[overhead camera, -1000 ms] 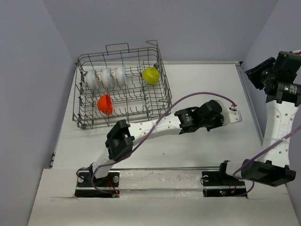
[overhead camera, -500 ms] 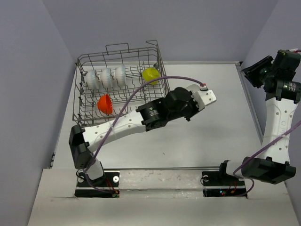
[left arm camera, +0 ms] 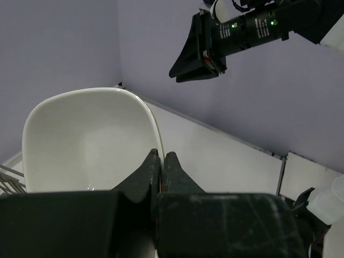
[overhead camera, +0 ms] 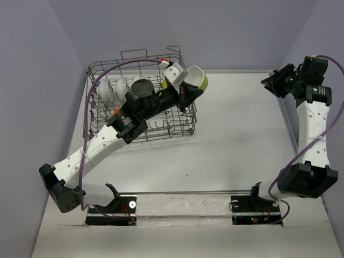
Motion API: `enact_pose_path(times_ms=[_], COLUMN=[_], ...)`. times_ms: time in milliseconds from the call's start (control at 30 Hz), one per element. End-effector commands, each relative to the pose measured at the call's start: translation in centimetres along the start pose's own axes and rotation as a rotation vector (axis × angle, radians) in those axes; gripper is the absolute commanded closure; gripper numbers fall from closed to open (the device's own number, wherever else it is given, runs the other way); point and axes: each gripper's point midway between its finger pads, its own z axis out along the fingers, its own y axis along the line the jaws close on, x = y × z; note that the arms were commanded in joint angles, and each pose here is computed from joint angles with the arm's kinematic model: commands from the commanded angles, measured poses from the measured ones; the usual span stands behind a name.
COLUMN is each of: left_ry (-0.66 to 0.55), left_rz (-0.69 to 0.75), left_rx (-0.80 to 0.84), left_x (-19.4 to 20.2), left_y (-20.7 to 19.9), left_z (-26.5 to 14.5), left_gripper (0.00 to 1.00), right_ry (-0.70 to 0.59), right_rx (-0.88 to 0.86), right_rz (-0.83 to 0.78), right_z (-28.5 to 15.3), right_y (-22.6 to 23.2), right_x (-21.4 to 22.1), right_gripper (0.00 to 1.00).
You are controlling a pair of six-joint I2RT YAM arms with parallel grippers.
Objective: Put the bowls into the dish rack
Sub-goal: Place the upside down bowl on the dish rack.
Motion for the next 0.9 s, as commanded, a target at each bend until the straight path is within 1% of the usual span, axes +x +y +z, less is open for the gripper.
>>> enact_pose_path(times_ms=[0,33,67,133,167,200,267,300,333,367,400,467,500,533,600,633,667,800,867], left_ry=[-0.183,-0.204,-0.211,-0.234,-0.224,-0.231,-0.281,-0.308,-0.319,-0.336,-0.361,-0.391,-0.425,-0.435,-0.484,-0.495,-0.509,-0.542,-0.555], left_rz=[-0.141,-0.155,-0.23,-0.295,-0.377,-0.415,-0.442,-0.503,-0.54,-0.561,-0.623,-0.674,-0.679,-0.76,-0.791,-0.829,-0.901,-0.978,-0.973], left_rx=[0.154,0.16,0.174,0.18,0.184,0.189,0.229,0.247,0.267,0.263,0.292,0.311,0.325,0.352,0.414,0.434,0.468,0.478,0.462], left_x=[-4.8,-4.9,-5.0,-4.7,-4.2,-4.1,-4.0,-3.8,-3.5,-3.4,-3.1,-2.6,-2.0,-1.8,-1.0,-0.6,-0.6,0.9,0.7], left_y=[-0.8,0.4,0.6,2.0,3.2,3.8,5.1,6.0,5.8,6.9,7.2,8.1,8.9,9.1,9.6,9.9,10.0,11.5,11.8], left_z=[-1.7,-2.0,-2.2,-2.3,-2.6,-2.8,-3.9,-4.6,-4.7,-5.4,-5.9,-6.7,-7.3,-7.7,-8.6,-8.8,-9.2,-9.2,-9.1], left_gripper=[1.0,1.0,1.0,1.0,1.0,1.0,1.0,1.0,1.0,1.0,1.0,1.0,1.0,1.0,1.0,1.0,1.0,1.0,1.0], right_ry=[-0.003,0.005,0.013,0.03,0.045,0.051,0.067,0.071,0.074,0.081,0.094,0.117,0.13,0.147,0.164,0.169,0.183,0.217,0.227], right_rx=[-0.123,-0.118,-0.122,-0.142,-0.14,-0.146,-0.16,-0.178,-0.171,-0.19,-0.193,-0.215,-0.213,-0.228,-0.22,-0.225,-0.22,-0.248,-0.23], right_rz=[-0.091,-0.093,-0.096,-0.117,-0.123,-0.132,-0.159,-0.176,-0.176,-0.191,-0.201,-0.225,-0.24,-0.26,-0.288,-0.3,-0.309,-0.383,-0.407], right_z=[0.0,0.5,0.8,1.4,2.0,2.2,2.8,2.7,3.0,2.9,3.3,3.5,4.0,4.0,4.8,4.6,5.2,5.3,5.8], right_y=[3.9,4.0,4.2,5.6,5.7,6.2,7.6,8.6,8.4,9.3,9.4,10.6,10.7,11.6,11.9,12.2,12.3,14.6,14.8], right_x=[0.0,0.2,0.5,1.4,1.9,2.2,3.1,3.5,3.6,4.0,4.4,5.5,6.1,7.1,8.1,8.5,9.1,12.2,13.1], right_gripper=[0.64,0.64,0.64,0.64,0.64,0.64,0.64,0.64,0.64,0.64,0.64,0.64,0.64,0.64,0.64,0.64,0.64,0.64,0.64])
